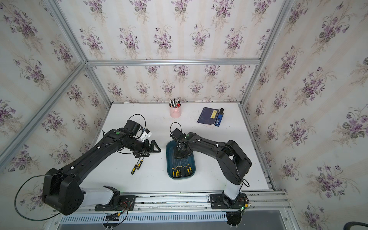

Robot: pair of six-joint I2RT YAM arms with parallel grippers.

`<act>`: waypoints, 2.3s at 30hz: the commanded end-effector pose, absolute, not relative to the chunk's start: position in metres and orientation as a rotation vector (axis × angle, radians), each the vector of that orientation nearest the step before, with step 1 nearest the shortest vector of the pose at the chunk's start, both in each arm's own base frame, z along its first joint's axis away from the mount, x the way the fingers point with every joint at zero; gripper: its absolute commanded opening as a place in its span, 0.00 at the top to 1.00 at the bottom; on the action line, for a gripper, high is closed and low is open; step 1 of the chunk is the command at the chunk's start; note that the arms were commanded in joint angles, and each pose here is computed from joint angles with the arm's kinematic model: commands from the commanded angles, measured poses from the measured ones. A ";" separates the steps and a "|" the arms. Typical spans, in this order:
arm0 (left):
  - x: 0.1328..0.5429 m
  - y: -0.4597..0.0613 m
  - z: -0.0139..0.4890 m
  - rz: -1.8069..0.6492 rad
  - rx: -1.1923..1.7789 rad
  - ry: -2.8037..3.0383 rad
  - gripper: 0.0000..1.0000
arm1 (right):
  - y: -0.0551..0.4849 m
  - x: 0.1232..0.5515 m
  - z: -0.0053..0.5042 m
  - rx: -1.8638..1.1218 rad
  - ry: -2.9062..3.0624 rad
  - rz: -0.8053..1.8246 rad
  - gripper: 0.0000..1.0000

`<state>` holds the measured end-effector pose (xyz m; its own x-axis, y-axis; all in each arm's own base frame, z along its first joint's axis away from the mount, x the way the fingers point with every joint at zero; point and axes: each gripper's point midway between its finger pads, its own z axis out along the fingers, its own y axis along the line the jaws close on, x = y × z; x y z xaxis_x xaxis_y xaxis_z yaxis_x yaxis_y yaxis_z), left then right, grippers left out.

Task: Put the file tool into the storage box
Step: Place the file tool in the storage box, then pick up the file tool from the center of the board.

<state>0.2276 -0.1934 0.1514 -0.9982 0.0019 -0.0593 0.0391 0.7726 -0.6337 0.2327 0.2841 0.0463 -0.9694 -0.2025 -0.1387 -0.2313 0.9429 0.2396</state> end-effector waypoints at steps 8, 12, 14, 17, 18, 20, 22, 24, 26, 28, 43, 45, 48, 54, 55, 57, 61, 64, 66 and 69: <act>0.223 -0.188 0.143 -1.022 0.041 2.930 0.00 | 0.288 0.233 0.032 -0.284 2.987 0.379 1.00; 0.222 -0.185 0.138 -1.005 0.036 2.940 0.00 | 0.290 0.231 0.030 -0.282 2.987 0.381 1.00; 0.221 -0.184 0.136 -1.005 0.035 2.947 0.00 | 0.290 0.231 0.028 -0.286 2.990 0.370 1.00; 0.221 -0.183 0.135 -1.004 0.033 2.950 0.00 | 0.289 0.229 0.024 -0.281 2.998 0.357 1.00; 0.220 -0.182 0.134 -1.001 0.033 2.953 0.00 | 0.289 0.230 0.023 -0.279 2.998 0.354 1.00; 0.221 -0.180 0.132 -0.991 0.030 2.956 0.00 | 0.288 0.230 0.022 -0.277 2.999 0.346 1.00; 0.220 -0.178 0.130 -0.981 0.021 2.963 0.00 | 0.288 0.231 0.022 -0.277 2.998 0.341 0.96; 0.220 -0.176 0.129 -0.977 0.010 2.965 0.00 | 0.288 0.231 0.023 -0.275 2.996 0.333 0.90; 0.220 -0.173 0.127 -0.968 -0.008 2.968 0.00 | 0.288 0.233 0.025 -0.273 2.993 0.336 0.86; 0.220 -0.170 0.127 -0.957 -0.022 2.969 0.00 | 0.288 0.235 0.030 -0.271 2.984 0.329 0.80; 0.192 -0.058 0.077 -0.007 -0.293 3.258 0.09 | 0.292 0.254 0.107 -0.244 2.828 0.376 0.65; 0.193 -0.059 0.072 0.001 -0.306 3.281 0.11 | 0.293 0.255 0.112 -0.243 2.814 0.387 0.65; 0.190 -0.054 0.061 0.072 -0.330 3.319 0.21 | 0.293 0.255 0.113 -0.240 2.814 0.394 0.67; 0.187 -0.054 0.047 0.101 -0.354 3.343 0.35 | 0.291 0.254 0.114 -0.237 2.816 0.392 0.68; 0.185 -0.055 0.046 0.099 -0.352 3.346 0.38 | 0.291 0.254 0.114 -0.234 2.818 0.389 0.68; 0.184 -0.057 0.043 0.093 -0.357 3.354 0.41 | 0.291 0.254 0.115 -0.234 2.816 0.390 0.68; 0.182 -0.058 0.035 0.098 -0.376 3.373 0.52 | 0.290 0.253 0.112 -0.234 2.823 0.384 0.68; 0.182 -0.056 0.032 0.110 -0.383 3.376 0.54 | 0.290 0.252 0.111 -0.238 2.827 0.380 0.68; 0.181 -0.056 0.030 0.120 -0.383 3.380 0.58 | 0.289 0.253 0.110 -0.238 2.828 0.376 0.68; 0.180 -0.055 0.024 0.134 -0.386 3.392 0.58 | 0.289 0.253 0.108 -0.239 2.832 0.373 0.69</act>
